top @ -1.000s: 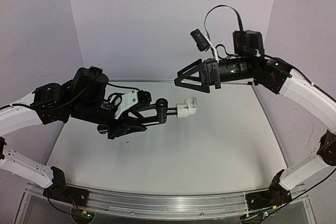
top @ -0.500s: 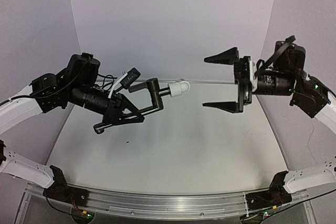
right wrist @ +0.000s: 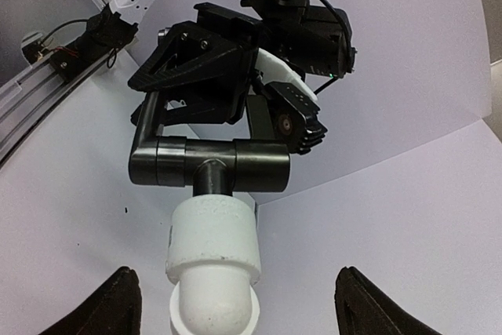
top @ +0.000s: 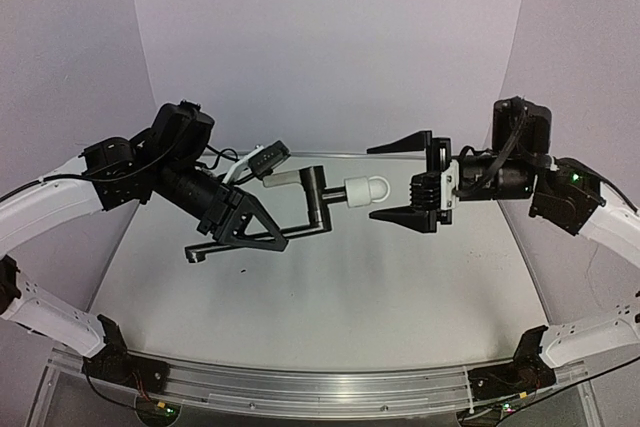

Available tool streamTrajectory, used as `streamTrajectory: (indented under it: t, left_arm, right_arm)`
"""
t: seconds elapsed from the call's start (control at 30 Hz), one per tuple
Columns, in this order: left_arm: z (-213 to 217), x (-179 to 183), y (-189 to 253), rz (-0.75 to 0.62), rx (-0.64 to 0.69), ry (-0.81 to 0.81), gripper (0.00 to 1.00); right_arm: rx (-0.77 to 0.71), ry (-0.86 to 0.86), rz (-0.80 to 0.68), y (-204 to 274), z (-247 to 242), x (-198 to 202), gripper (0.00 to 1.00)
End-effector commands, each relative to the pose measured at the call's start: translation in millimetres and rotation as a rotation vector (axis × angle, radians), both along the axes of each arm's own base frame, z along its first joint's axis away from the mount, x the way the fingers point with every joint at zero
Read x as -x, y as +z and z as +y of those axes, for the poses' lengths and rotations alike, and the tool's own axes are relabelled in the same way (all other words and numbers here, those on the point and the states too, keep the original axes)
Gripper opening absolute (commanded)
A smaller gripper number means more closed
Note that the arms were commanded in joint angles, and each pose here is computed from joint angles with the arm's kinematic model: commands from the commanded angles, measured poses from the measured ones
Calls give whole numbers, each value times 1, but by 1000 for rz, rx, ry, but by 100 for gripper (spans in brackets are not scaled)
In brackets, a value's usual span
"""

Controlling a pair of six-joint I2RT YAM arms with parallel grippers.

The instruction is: Install the water faucets

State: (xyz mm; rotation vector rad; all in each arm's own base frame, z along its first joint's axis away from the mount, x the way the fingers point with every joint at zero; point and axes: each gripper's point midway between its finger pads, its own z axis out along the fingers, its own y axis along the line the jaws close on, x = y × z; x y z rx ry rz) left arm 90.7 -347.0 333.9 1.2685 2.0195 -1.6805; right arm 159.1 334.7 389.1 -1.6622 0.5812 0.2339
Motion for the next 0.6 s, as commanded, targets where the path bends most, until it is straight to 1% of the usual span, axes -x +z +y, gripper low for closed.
streamTrajectory:
  t: [0.0, 0.13, 0.23, 0.3, 0.33, 0.43, 0.57]
  left_arm:
    - [0, 9, 62, -152, 221, -77, 0]
    - [1, 9, 66, -187, 237, -74, 0]
    - [1, 6, 64, -224, 233, -64, 0]
    - [1, 1, 61, -254, 223, -39, 0]
    - [2, -1, 59, -277, 218, -23, 0]
    - [5, -10, 57, -365, 210, 37, 0]
    - [13, -22, 60, -520, 225, 110, 0]
  right_arm:
    - [-50, -5, 31, 12, 8, -1, 69]
    - [-68, -13, 98, 14, 11, -2, 51]
    - [-92, -25, 179, 19, 14, -4, 34]
    - [-111, -35, 228, 25, 14, -5, 21]
    - [-122, -36, 261, 27, 15, -5, 17]
    - [-146, -30, 365, 33, 15, -1, 8]
    - [-163, -33, 530, 36, 16, 2, 3]
